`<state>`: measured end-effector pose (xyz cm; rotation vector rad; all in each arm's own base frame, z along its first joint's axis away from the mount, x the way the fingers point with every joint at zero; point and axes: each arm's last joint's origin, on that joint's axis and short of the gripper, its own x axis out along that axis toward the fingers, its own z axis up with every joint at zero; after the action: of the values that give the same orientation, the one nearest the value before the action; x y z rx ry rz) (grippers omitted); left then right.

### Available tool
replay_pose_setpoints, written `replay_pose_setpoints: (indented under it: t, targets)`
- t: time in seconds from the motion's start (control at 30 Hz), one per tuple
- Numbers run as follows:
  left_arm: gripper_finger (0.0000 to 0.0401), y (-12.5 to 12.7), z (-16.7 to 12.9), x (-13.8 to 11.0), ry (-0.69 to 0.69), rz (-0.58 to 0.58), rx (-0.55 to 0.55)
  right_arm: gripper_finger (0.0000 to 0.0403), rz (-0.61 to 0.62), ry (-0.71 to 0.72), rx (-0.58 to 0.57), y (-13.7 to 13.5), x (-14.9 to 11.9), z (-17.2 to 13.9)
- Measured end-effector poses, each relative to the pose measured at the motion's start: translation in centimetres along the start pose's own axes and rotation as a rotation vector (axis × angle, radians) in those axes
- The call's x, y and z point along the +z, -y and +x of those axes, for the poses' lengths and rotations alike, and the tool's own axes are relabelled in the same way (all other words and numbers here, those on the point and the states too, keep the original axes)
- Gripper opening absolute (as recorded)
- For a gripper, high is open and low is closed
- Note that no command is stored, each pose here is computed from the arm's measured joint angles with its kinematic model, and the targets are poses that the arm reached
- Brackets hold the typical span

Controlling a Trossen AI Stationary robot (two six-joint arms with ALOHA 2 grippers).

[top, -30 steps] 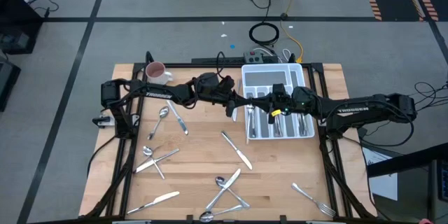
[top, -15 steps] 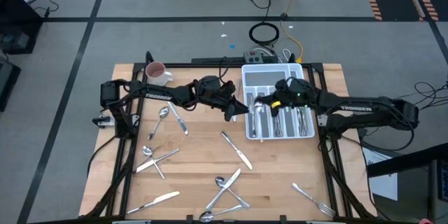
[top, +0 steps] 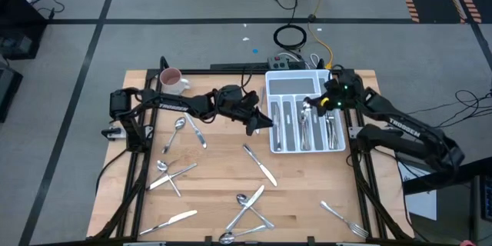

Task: Sort silverware
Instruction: Put the spoon in the middle section of the silverware tray

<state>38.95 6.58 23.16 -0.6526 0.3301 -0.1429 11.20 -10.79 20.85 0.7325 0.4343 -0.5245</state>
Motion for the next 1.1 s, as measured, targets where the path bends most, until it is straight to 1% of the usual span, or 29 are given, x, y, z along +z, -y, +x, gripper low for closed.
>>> replay_pose_setpoints:
  t: [0.17,0.23,0.3,0.53,0.63,0.87,1.1]
  targets:
    - [0.0121,0.1,0.1,-0.1,0.0,0.0,0.001,0.0,-0.004,-0.021,-0.02,1.1,0.2,0.5]
    - [0.0121,0.2,0.1,-0.2,-0.002,0.001,-0.002,0.0,-0.005,-0.03,-0.008,1.4,0.4,0.8]
    - [0.0121,0.3,0.2,-0.2,-0.003,0.001,-0.002,0.0,-0.006,-0.041,0.002,1.7,0.5,1.4]
    - [0.0121,0.2,0.1,-0.2,-0.002,-0.024,0.0,0.0,0.0,-0.097,-0.013,2.9,0.6,3.7]
    - [0.0121,0.2,0.1,-0.2,-0.004,-0.025,0.001,0.0,0.005,-0.121,-0.021,3.4,0.5,4.6]
    - [0.0121,0.2,0.1,-0.2,-0.004,-0.026,0.002,0.0,0.033,-0.226,-0.057,4.7,-0.6,6.3]
    - [0.0121,0.2,0.1,-0.2,-0.004,-0.026,0.002,0.0,0.031,-0.218,-0.054,5.0,-0.5,6.9]
